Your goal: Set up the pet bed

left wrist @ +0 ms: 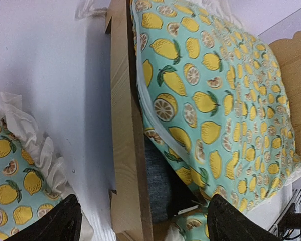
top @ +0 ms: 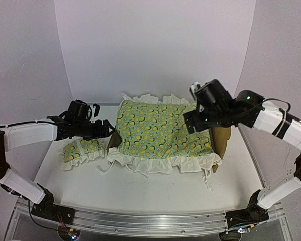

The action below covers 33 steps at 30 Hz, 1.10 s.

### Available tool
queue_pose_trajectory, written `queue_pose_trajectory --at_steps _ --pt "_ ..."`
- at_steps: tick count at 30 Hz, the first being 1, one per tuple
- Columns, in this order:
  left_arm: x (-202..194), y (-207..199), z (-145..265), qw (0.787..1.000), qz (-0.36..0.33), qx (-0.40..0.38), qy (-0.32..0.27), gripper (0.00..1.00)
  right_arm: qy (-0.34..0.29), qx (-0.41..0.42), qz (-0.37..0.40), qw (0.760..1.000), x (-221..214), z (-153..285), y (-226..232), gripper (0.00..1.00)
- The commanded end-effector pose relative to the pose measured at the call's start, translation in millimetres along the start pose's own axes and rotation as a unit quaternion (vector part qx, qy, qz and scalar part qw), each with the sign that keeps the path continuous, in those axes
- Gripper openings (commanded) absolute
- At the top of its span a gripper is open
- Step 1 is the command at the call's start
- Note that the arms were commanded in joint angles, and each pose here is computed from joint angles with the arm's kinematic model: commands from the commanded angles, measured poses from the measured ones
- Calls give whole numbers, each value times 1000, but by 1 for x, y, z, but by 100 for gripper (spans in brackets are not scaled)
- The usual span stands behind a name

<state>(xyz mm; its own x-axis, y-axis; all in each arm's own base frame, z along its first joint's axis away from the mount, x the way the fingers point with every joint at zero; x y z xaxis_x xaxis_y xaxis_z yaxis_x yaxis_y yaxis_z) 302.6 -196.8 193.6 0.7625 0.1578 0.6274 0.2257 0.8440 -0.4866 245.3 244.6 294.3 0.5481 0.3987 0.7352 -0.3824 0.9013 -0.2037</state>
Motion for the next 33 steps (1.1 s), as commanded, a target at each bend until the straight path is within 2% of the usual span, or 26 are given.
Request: queue_pose_trajectory --at_steps 1,7,10,12,16,18,22,25,27,28,30,33 --pt "27 -24 -25 996 -45 -82 0 85 32 -158 -52 986 5 14 -97 98" --pt "-10 -18 -46 992 -32 -106 53 70 75 -230 -92 966 3 -4 -153 92" --pt "-33 -28 -42 990 -33 -115 71 53 97 -233 -106 962 -1 -24 -168 74" --pt "-47 -37 -38 989 -32 -120 82 44 95 -228 -104 964 4 -38 -174 59" --pt "-70 -61 -24 987 -32 -136 78 36 89 -237 -102 962 18 -72 -198 44" --pt "-83 -70 -16 985 -24 -149 84 35 87 -248 -98 960 22 -91 -218 44" --pt "-108 -103 -1 975 -22 -196 97 35 62 -227 -65 970 42 -134 -240 45" --pt "-127 -139 4 967 -46 -226 108 40 27 -188 -49 981 66 -169 -243 50" --pt "-135 -166 7 957 -74 -256 116 47 11 -163 -46 986 83 -195 -243 52" --pt "-141 -174 8 952 -87 -266 123 51 3 -162 -46 986 91 -201 -245 55" --pt "-144 -191 12 942 -109 -291 128 59 -12 -160 -39 986 105 -208 -247 68" --pt "-137 -186 22 946 -123 -283 101 72 -13 -210 -32 977 121 -197 -264 89"
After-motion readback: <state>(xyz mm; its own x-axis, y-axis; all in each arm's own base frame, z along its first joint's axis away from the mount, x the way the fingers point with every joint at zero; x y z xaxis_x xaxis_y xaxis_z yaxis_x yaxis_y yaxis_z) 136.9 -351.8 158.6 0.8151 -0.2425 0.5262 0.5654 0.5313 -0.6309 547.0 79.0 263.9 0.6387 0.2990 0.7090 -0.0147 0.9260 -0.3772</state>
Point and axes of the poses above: each gripper's point midway between its finger pads, its own z axis back along the fingers, its own y axis along the line the jaws close on, x = y × z, the point moved 5 cm from there along z, back along the fingers, and after that the axes turned 2 degrees about z, right-handed, at the moved point
